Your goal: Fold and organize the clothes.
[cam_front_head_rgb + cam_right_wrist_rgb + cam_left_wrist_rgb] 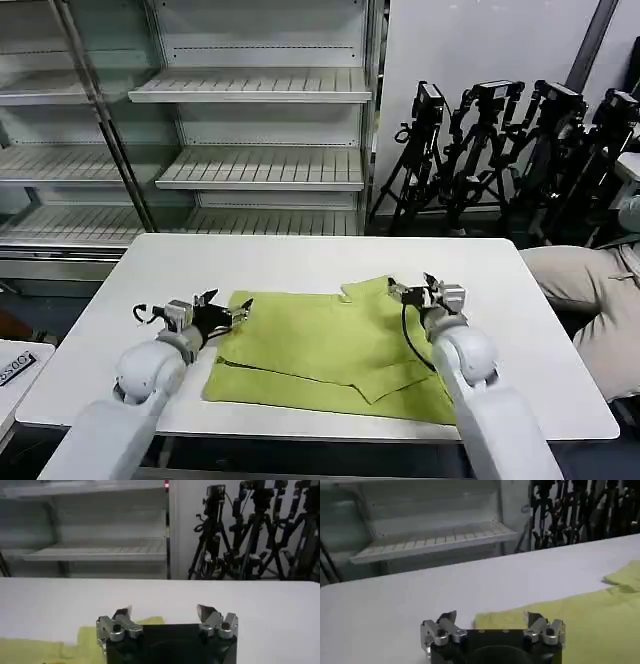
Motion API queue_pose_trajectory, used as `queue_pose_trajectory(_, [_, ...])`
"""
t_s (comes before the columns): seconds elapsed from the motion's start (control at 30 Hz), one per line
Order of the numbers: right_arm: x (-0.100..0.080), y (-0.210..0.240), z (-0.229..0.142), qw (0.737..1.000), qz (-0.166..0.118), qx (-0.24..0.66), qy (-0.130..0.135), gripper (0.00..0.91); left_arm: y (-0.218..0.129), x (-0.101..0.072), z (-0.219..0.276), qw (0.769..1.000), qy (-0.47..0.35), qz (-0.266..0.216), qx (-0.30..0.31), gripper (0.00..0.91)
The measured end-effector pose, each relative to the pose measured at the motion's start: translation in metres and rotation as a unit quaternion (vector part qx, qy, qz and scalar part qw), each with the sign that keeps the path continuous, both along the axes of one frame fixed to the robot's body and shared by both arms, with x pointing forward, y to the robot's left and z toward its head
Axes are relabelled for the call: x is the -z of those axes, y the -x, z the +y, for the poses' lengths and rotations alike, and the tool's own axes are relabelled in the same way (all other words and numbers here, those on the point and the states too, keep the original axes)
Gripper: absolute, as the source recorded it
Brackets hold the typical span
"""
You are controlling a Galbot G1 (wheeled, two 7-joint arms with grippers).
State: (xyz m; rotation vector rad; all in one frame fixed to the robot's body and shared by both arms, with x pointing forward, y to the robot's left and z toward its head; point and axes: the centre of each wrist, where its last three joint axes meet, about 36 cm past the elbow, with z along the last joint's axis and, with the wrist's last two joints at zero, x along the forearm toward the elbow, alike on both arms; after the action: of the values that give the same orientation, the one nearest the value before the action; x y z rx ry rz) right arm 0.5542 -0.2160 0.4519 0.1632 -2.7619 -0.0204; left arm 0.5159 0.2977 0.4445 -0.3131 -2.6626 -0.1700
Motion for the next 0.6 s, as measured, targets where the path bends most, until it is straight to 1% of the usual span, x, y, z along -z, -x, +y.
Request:
queue_pose_trajectory(0.13, [0.006, -0.018, 0.006, 1.000, 0.014, 0.003, 0.003, 0.907, -0.018, 0.006, 0.008, 1.000, -0.002, 0.014, -0.003, 0.907])
queue_pose_trajectory(0.33, [0.014, -0.035, 0.014, 0.999, 0.033, 0.003, 0.004, 0.907, -0.034, 0.011, 0.015, 1.000, -0.001, 0.026, -0.006, 0.907])
queue_pose_trajectory(0.37, [0.017, -0.037, 0.015, 0.999, 0.037, 0.002, 0.005, 0.907, -0.036, 0.011, 0.016, 1.000, -0.001, 0.027, -0.007, 0.796])
queue_pose_trajectory(0.4, [0.020, -0.038, 0.017, 0.999, 0.041, 0.001, 0.005, 0.333, -0.038, 0.011, 0.017, 1.000, 0.000, 0.027, -0.008, 0.191])
queue_pose_trajectory(0.43, [0.021, -0.039, 0.018, 0.999, 0.043, 0.001, 0.005, 0.020, -0.039, 0.011, 0.017, 1.000, 0.000, 0.028, -0.008, 0.050])
queue_pose_trajectory(0.47, [0.022, -0.040, 0.018, 0.999, 0.045, 0.001, 0.006, 0.000, -0.041, 0.011, 0.017, 1.000, -0.001, 0.029, -0.007, 0.020])
queue_pose_trajectory(0.6, [0.025, -0.042, 0.019, 0.999, 0.051, -0.001, 0.006, 0.000, -0.043, 0.014, 0.018, 0.999, -0.002, 0.034, -0.007, 0.020])
